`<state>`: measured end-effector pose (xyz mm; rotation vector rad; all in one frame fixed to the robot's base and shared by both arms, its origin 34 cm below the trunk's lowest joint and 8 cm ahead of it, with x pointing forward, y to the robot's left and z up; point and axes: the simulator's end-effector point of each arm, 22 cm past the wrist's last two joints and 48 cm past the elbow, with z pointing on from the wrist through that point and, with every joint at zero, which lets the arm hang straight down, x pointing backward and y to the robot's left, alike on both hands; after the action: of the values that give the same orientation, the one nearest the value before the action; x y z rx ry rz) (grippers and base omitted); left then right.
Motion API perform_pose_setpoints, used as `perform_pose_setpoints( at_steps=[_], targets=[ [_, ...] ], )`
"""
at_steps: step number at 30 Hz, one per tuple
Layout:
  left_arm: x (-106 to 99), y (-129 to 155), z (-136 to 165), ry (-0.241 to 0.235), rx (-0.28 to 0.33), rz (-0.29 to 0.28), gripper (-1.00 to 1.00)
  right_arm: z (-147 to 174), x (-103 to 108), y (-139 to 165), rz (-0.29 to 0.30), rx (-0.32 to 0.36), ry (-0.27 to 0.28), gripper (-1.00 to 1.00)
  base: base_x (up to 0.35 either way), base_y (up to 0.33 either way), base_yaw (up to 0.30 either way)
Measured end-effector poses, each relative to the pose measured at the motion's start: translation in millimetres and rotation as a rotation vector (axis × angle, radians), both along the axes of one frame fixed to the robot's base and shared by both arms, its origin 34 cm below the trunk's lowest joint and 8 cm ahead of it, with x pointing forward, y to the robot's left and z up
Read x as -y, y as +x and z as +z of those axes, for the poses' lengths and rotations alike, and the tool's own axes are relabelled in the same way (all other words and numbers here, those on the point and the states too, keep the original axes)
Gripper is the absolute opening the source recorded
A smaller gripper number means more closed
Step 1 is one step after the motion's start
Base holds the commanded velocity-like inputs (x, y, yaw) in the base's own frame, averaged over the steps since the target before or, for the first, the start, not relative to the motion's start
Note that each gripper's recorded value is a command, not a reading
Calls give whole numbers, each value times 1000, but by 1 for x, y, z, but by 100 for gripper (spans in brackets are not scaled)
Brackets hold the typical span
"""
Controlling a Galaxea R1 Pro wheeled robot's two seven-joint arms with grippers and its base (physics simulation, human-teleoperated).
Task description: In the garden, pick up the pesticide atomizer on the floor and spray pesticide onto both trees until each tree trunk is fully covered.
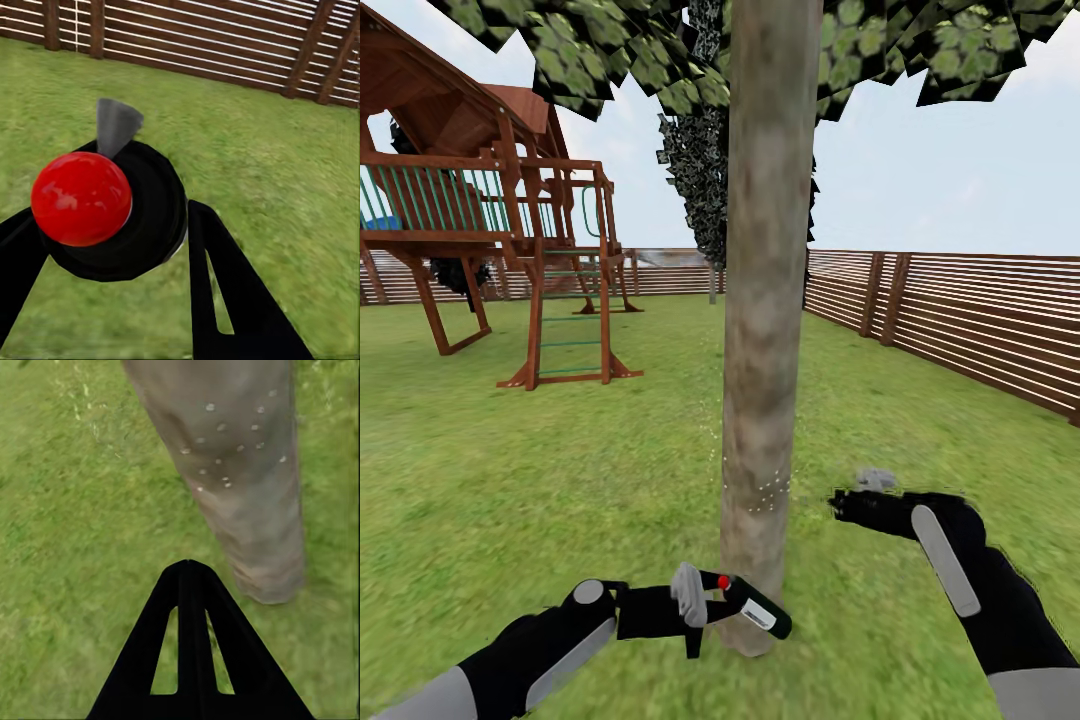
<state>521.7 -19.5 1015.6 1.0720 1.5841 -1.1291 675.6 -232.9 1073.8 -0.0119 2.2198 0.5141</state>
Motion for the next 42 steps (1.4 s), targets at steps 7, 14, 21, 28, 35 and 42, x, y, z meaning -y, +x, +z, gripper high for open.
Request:
perform_pose_setpoints(
  at_steps=[7, 14, 21, 28, 35, 42],
  targets=[
    [-175, 84, -57, 30, -175, 468, -100, -92, 36, -20, -190, 51, -36, -100, 0, 0, 0],
    [-284, 96, -114, 56, -289, 753, -100, -168, 70, -63, -313, 85, -70, -100, 0, 0, 0],
    [-286, 93, -119, 50, -263, 769, -100, -176, 73, -71, -315, 78, -75, 100, 0, 0, 0],
    [-286, 93, -119, 49, -257, 769, -100, -182, 74, -78, -313, 66, -77, 100, 0, 0, 0],
    [-285, 92, -119, 49, -257, 766, -100, -182, 74, -78, -313, 67, -77, 100, 0, 0, 0],
    [-285, 92, -120, 52, -257, 765, -100, -182, 74, -78, -313, 68, -77, 100, 0, 0, 0]
  ],
)
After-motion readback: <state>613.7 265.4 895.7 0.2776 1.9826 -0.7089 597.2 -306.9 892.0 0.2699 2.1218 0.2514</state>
